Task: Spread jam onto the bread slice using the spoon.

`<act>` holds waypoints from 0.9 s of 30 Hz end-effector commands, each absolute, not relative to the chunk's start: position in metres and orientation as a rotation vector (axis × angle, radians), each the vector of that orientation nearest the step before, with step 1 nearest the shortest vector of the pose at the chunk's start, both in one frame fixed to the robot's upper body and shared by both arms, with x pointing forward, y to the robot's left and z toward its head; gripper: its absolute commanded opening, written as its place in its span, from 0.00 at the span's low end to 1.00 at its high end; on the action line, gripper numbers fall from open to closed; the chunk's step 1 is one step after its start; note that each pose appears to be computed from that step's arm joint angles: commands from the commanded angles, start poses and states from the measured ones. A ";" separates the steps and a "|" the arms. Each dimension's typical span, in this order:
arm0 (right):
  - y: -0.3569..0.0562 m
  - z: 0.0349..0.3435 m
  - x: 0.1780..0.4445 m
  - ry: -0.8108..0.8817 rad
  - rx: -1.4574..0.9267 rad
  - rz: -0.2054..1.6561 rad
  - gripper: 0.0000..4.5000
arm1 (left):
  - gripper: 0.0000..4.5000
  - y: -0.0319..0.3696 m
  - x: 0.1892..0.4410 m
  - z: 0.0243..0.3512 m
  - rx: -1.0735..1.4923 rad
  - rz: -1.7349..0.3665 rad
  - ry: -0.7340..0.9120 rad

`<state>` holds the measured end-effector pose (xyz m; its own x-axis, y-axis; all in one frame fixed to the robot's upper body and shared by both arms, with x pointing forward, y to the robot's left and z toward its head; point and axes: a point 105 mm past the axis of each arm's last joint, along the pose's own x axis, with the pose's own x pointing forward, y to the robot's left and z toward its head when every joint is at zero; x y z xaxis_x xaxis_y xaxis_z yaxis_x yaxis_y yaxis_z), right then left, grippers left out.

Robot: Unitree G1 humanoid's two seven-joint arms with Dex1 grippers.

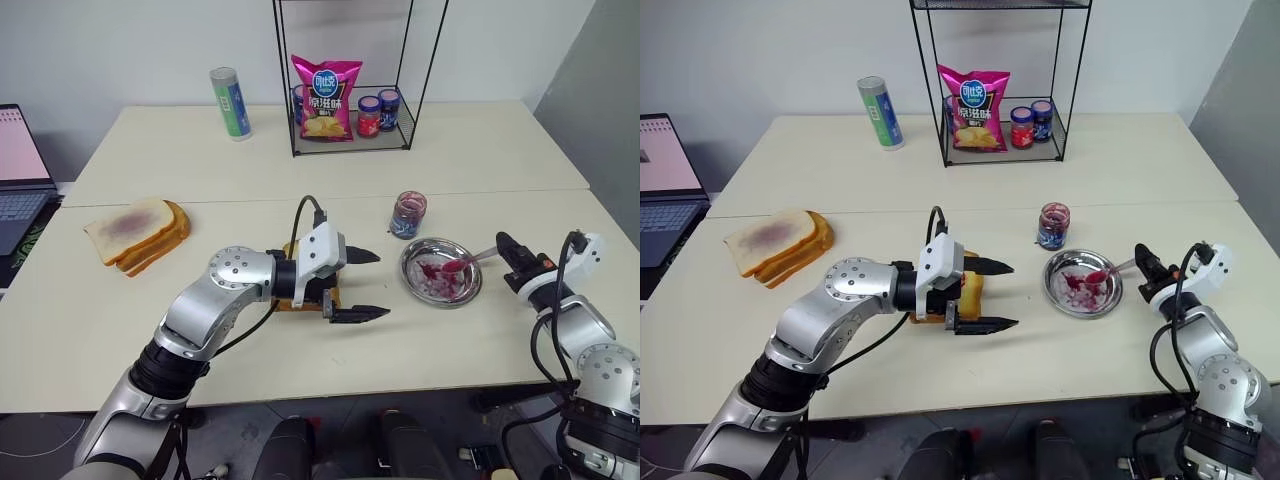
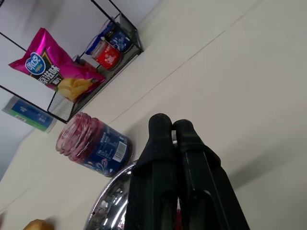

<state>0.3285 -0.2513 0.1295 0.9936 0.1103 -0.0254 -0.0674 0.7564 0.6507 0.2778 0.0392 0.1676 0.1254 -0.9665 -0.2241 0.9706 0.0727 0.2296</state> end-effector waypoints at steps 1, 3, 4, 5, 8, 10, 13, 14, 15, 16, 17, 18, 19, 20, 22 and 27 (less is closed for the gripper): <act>-0.266 0.124 0.334 0.040 0.694 0.062 0.00 | 1.00 0.040 0.282 0.177 0.393 -1.429 -0.040; -0.267 0.122 0.335 0.034 0.716 0.057 0.00 | 1.00 0.039 0.281 0.178 0.386 -1.434 -0.041; -0.268 0.122 0.336 0.031 0.724 0.056 0.00 | 1.00 0.040 0.281 0.178 0.385 -1.437 -0.041; -0.269 0.122 0.336 0.029 0.725 0.054 0.00 | 1.00 0.040 0.281 0.178 0.386 -1.436 -0.041; -0.272 0.123 0.336 0.020 0.730 0.043 0.00 | 1.00 0.042 0.285 0.178 0.400 -1.417 -0.044; -0.273 0.124 0.337 0.015 0.735 0.039 0.10 | 1.00 0.042 0.286 0.179 0.398 -1.413 -0.046; -0.276 0.125 0.337 0.006 0.743 0.028 0.23 | 1.00 0.041 0.285 0.179 0.393 -1.418 -0.049; -0.277 0.126 0.338 0.004 0.745 0.024 0.29 | 1.00 0.041 0.285 0.179 0.393 -1.419 -0.049; -0.278 0.126 0.338 0.002 0.747 0.020 0.35 | 1.00 0.040 0.286 0.179 0.394 -1.418 -0.051; -0.279 0.127 0.338 -0.001 0.751 0.016 0.39 | 1.00 0.040 0.288 0.179 0.400 -1.406 -0.056; -0.280 0.128 0.338 -0.005 0.756 0.012 0.43 | 1.00 0.041 0.290 0.180 0.399 -1.397 -0.060; -0.281 0.129 0.338 -0.008 0.759 0.010 0.48 | 1.00 0.040 0.291 0.181 0.398 -1.391 -0.063; -0.282 0.130 0.339 -0.013 0.767 0.004 0.53 | 1.00 0.040 0.291 0.181 0.395 -1.388 -0.064; -0.284 0.130 0.338 -0.018 0.770 -0.003 0.58 | 1.00 0.040 0.291 0.181 0.392 -1.389 -0.065; -0.289 0.134 0.338 -0.032 0.779 -0.018 0.69 | 1.00 0.040 0.290 0.182 0.386 -1.388 -0.065; -0.307 0.147 0.340 -0.067 0.750 -0.065 0.92 | 1.00 0.047 0.295 0.186 0.364 -1.352 -0.060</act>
